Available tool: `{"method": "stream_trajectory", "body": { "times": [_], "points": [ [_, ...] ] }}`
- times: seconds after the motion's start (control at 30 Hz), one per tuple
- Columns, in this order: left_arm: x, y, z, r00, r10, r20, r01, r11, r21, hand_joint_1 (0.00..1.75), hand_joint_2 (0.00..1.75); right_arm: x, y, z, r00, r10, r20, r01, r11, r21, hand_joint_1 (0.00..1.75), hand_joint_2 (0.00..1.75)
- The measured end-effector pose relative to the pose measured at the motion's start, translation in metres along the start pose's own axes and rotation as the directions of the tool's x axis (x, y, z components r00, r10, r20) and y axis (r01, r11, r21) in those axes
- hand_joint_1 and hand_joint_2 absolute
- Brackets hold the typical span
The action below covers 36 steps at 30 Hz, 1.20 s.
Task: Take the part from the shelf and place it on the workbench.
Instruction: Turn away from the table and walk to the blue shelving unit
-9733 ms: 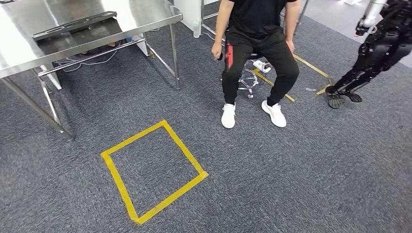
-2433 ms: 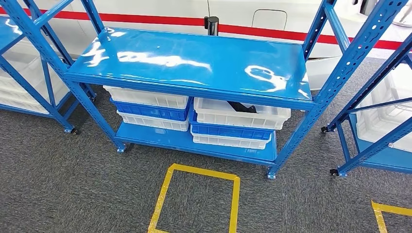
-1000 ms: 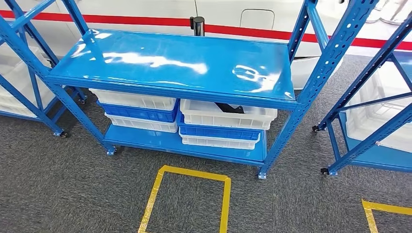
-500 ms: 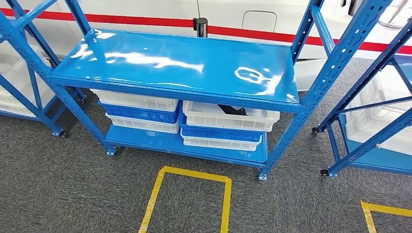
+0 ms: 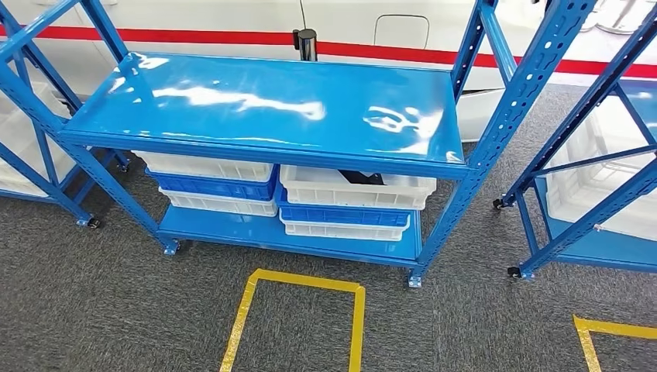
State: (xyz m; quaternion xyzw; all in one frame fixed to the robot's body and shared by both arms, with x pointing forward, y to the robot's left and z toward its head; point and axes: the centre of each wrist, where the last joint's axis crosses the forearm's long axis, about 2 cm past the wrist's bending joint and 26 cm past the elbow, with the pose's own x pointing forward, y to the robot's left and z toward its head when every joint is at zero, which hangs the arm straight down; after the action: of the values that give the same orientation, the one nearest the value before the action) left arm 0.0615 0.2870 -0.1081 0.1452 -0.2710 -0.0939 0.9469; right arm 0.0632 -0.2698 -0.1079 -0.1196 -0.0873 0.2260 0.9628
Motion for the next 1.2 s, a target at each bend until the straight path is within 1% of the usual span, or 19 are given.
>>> {"method": "stream_trajectory", "body": {
  "times": [0.07,0.13,0.2,0.43,0.5,0.57,0.63,1.07,1.2],
  "points": [
    [0.001,-0.001,0.000,1.000,0.001,-0.009,-0.001,1.000,-0.002,0.00,0.87,0.001,0.000,0.000,1.000,0.000,0.002,0.000,1.000,0.002,0.00,0.00],
    [0.002,-0.003,0.001,1.000,0.002,-0.014,-0.002,1.000,-0.004,0.00,1.75,0.000,0.000,0.000,1.000,0.001,0.005,-0.001,1.000,0.002,0.00,0.87],
    [0.002,-0.004,0.001,1.000,0.007,-0.022,-0.007,1.000,-0.002,0.00,1.75,0.000,0.000,0.000,1.000,0.001,0.011,-0.001,1.000,0.000,0.00,1.75],
    [-0.002,-0.004,0.002,0.998,0.030,-0.059,-0.030,1.000,-0.001,0.00,1.75,-0.006,0.003,0.000,0.999,-0.037,-0.001,0.037,0.999,0.023,0.00,1.75],
    [-0.004,-0.003,0.003,0.996,0.046,-0.076,-0.046,0.999,-0.002,0.00,0.87,-0.009,0.004,0.001,0.998,-0.055,-0.008,0.055,0.998,0.035,0.00,1.75],
    [-0.008,-0.001,0.003,0.994,0.062,-0.093,-0.062,0.998,-0.002,0.00,0.00,-0.012,0.005,0.001,0.997,-0.073,-0.012,0.073,0.996,0.046,0.00,0.87],
    [-0.011,0.001,0.004,0.991,0.074,-0.108,-0.075,0.997,-0.003,0.00,0.00,-0.015,0.006,0.001,0.996,-0.091,-0.014,0.092,0.994,0.056,0.00,0.00],
    [-0.025,0.008,0.008,0.974,0.134,-0.182,-0.143,0.989,-0.034,0.00,0.00,-0.032,0.008,0.002,0.976,-0.217,-0.014,0.217,0.970,0.108,0.00,0.00],
    [-0.026,0.008,0.009,0.973,0.138,-0.186,-0.147,0.988,-0.038,0.00,0.00,-0.033,0.008,0.002,0.974,-0.226,-0.015,0.226,0.968,0.111,0.00,0.00]
  ]
}}
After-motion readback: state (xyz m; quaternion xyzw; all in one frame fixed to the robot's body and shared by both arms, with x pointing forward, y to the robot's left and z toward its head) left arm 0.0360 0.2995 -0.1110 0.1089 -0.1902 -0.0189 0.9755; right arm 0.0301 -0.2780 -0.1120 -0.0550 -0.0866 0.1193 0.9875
